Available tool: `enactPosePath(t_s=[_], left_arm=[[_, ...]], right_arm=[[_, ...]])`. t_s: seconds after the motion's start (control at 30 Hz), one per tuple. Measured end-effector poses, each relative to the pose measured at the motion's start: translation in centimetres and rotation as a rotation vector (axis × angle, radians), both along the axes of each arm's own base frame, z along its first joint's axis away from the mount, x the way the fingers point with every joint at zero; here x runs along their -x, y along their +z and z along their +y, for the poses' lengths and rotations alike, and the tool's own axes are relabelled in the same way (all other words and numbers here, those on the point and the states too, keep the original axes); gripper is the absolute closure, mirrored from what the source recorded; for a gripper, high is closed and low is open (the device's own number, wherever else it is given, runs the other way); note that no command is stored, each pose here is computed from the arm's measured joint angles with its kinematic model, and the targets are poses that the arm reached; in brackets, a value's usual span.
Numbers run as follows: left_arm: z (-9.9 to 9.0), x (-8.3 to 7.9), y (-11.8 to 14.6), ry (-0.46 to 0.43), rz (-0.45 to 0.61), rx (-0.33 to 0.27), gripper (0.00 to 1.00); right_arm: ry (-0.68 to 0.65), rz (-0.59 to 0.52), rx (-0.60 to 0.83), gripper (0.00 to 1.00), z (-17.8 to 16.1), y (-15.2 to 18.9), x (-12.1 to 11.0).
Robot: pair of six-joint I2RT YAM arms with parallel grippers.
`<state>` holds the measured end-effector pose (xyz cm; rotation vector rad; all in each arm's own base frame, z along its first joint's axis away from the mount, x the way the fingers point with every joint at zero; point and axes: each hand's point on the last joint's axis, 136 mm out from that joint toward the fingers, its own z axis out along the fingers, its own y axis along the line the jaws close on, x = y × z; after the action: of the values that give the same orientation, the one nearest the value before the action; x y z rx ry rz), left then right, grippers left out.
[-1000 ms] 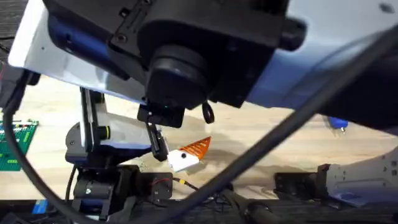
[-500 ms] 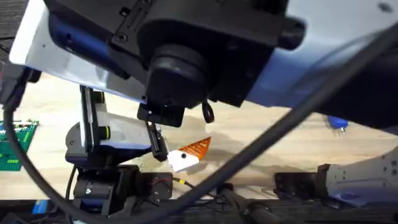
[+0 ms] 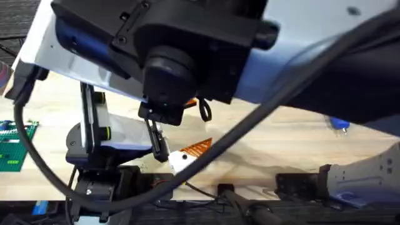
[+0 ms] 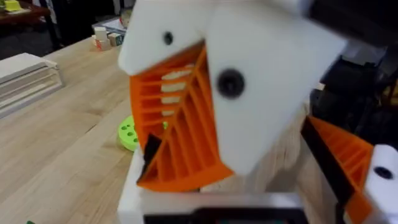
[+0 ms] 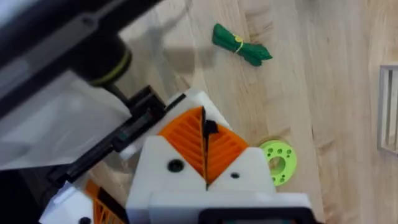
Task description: Pick up the gripper from the table and insert it into the empty holder that is missing its gripper. Then pick up a screw, insert it into the mounting hole, and use the screwdriver to tighten it. Finally, clean up the table by picking up the vegetable and placing it into the bucket.
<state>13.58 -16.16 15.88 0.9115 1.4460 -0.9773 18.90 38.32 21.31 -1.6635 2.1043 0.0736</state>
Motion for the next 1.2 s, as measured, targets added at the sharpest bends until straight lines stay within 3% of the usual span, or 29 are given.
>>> enactPosePath(t_s=[0.33, 0.4, 0.53, 0.6, 0.83, 1.07, 1.2], left_arm=[[0.0, 0.0, 0.0, 0.0, 0.001, 0.0, 0.008], [0.0, 0.0, 0.0, 0.0, 0.0, 0.0, 0.008], [0.0, 0.0, 0.0, 0.0, 0.006, 0.002, 0.008], [0.0, 0.0, 0.0, -0.001, 0.005, 0.002, 0.008], [0.0, 0.0, 0.0, -0.002, 0.003, 0.001, 0.008], [0.0, 0.0, 0.0, 0.0, -0.019, -0.007, 0.007], [0.0, 0.0, 0.0, -0.002, -0.017, -0.006, 0.008]], right_arm=[[-0.009, 0.001, 0.001, 0.98, -0.1, -0.1, -0.2], [-0.02, 0.004, -0.001, 0.841, -0.2, -0.1, -0.4], [-0.08, -0.002, -0.011, 0.327, -1.0, 0.2, -2.0], [-0.107, 0.001, -0.019, 0.169, -1.5, 0.4, -2.7], [-0.206, 0.064, -0.063, 0.128, -2.2, 0.3, -4.0], [-0.333, 0.271, -0.169, 0.125, -3.1, 0.1, -5.1], [-0.476, 0.296, -0.212, 0.125, -6.1, 0.2, -9.1]])
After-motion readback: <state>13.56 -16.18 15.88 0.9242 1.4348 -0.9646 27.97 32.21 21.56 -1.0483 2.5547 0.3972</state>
